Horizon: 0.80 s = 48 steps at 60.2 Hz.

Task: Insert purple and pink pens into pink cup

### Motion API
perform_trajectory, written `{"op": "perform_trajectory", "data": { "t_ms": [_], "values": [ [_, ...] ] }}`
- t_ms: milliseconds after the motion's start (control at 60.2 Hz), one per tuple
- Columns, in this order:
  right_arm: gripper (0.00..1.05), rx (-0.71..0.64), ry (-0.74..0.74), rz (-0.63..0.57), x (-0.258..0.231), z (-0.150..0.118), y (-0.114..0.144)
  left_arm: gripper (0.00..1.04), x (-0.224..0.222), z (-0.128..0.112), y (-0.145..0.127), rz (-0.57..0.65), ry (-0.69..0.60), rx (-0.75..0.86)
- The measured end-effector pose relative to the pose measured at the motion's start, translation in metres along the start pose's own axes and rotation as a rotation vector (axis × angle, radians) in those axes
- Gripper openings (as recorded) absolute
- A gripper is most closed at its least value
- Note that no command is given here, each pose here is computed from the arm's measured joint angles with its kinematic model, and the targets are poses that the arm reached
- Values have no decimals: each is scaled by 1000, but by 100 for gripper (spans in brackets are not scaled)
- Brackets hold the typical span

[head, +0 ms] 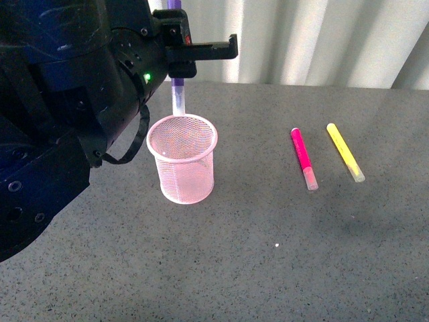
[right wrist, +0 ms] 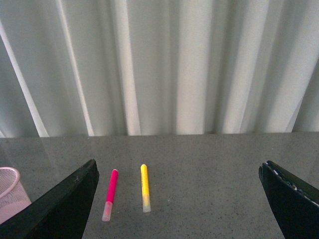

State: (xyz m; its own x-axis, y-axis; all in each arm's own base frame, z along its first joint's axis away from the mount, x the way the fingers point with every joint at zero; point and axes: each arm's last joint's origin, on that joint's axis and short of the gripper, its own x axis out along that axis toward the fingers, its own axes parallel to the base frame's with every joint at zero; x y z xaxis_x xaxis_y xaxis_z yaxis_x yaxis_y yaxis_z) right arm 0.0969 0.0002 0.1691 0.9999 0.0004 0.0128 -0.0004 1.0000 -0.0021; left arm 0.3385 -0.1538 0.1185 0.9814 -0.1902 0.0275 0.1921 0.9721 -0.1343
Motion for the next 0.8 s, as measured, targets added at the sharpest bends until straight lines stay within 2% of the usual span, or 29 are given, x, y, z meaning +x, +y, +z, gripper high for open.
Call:
{"op": "perform_trajectory", "data": {
  "t_ms": [382, 748, 797],
  "values": [
    [98, 0, 0, 0, 0, 0, 0, 13, -6, -17, 8, 1, 65, -41],
    [98, 0, 0, 0, 0, 0, 0, 13, -4, -35, 15, 41, 158, -151],
    [98, 0, 0, 0, 0, 0, 0, 18, -4, -36, 16, 28, 172, -168]
  ]
}}
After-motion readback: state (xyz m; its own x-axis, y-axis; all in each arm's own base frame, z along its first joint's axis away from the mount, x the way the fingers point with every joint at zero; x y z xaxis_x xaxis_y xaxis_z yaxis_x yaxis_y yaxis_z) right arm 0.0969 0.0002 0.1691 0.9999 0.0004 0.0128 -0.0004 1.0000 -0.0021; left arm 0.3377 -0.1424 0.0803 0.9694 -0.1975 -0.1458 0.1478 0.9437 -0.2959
